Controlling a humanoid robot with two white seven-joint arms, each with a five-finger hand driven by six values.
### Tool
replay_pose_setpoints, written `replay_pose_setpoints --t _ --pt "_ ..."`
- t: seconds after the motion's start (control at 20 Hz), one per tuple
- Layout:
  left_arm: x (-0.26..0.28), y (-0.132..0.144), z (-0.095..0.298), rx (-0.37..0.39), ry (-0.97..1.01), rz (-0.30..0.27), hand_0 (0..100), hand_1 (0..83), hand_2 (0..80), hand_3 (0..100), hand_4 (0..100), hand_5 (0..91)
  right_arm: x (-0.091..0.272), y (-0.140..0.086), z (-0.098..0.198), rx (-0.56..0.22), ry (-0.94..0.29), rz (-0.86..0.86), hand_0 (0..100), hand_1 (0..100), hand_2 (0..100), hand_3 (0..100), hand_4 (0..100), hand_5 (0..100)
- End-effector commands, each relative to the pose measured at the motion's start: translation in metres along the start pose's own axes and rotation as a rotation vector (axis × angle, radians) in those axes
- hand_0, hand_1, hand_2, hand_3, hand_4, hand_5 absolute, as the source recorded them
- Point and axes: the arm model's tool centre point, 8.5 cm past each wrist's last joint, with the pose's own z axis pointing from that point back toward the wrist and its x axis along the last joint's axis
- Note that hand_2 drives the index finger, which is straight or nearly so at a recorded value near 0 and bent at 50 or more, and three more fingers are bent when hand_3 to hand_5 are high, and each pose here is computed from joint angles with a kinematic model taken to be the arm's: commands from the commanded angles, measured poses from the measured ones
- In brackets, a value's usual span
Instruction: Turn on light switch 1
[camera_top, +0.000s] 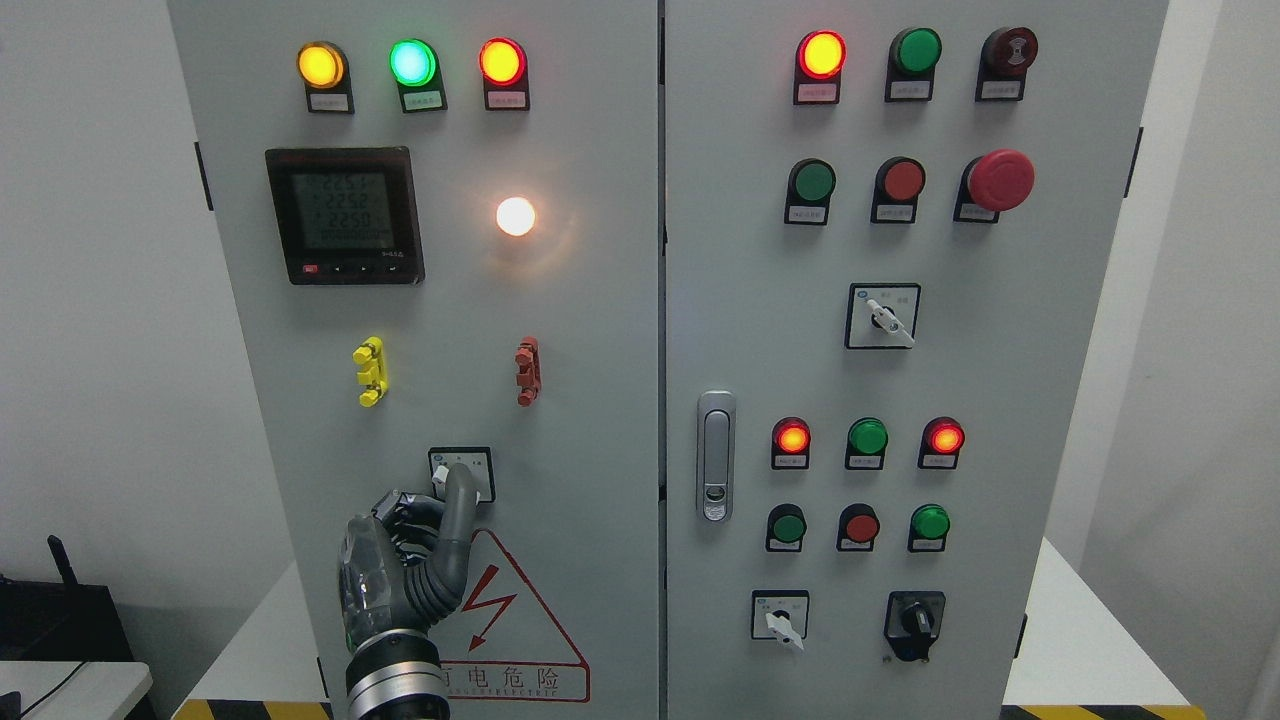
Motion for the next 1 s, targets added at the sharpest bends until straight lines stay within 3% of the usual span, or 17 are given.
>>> replay_pose_setpoints --t 0.0,0.15,0.3,0.35,0.4,0.55,0.7,0.95 --pt "-0.003 0.014 0.014 0.000 -0.016 0.006 11 31.2 65.0 77 78 70.5 0.000 0.001 0.000 -0.002 0.001 -0.008 12 39 0 0 0 0" --pt "-0.005 0.021 0.017 -0.011 -0.050 0.018 9 32.0 65.6 79 79 70.7 0.000 0.000 0.000 -0.003 0.001 -0.008 12 39 0 0 0 0" --pt "-0.031 0.045 0.025 -0.022 -0.126 -0.002 6 33.3 63.9 84 83 69.2 0.000 0.001 0.000 -0.002 0.001 -0.008 12 39 0 0 0 0" --pt "-0.044 0.057 0.029 -0.020 -0.133 -0.017 5 33.3 62.4 84 82 65.9 0.000 0.001 0.000 -0.002 0.001 -0.008 12 39 0 0 0 0" --pt "-0.060 0.071 0.034 -0.021 -0.125 -0.035 4 33.3 59.2 83 81 53.7 0.000 0.000 0.000 -0.003 0.001 -0.008 12 39 0 0 0 0" --pt "-0.111 0.113 0.056 -0.066 -0.065 -0.092 3 30.2 49.0 76 73 31.6 0.000 0.000 0.000 -0.003 0.001 -0.008 12 39 0 0 0 0" --pt "-0.164 0.162 0.078 -0.094 0.001 -0.145 1 27.2 36.7 64 61 17.8 0.000 0.000 0.000 -0.003 0.001 -0.008 12 39 0 0 0 0" --pt "-0.259 0.240 0.129 -0.088 0.214 -0.202 0 25.4 28.0 51 51 12.2 0.000 0.000 0.000 -0.003 0.001 -0.008 12 39 0 0 0 0"
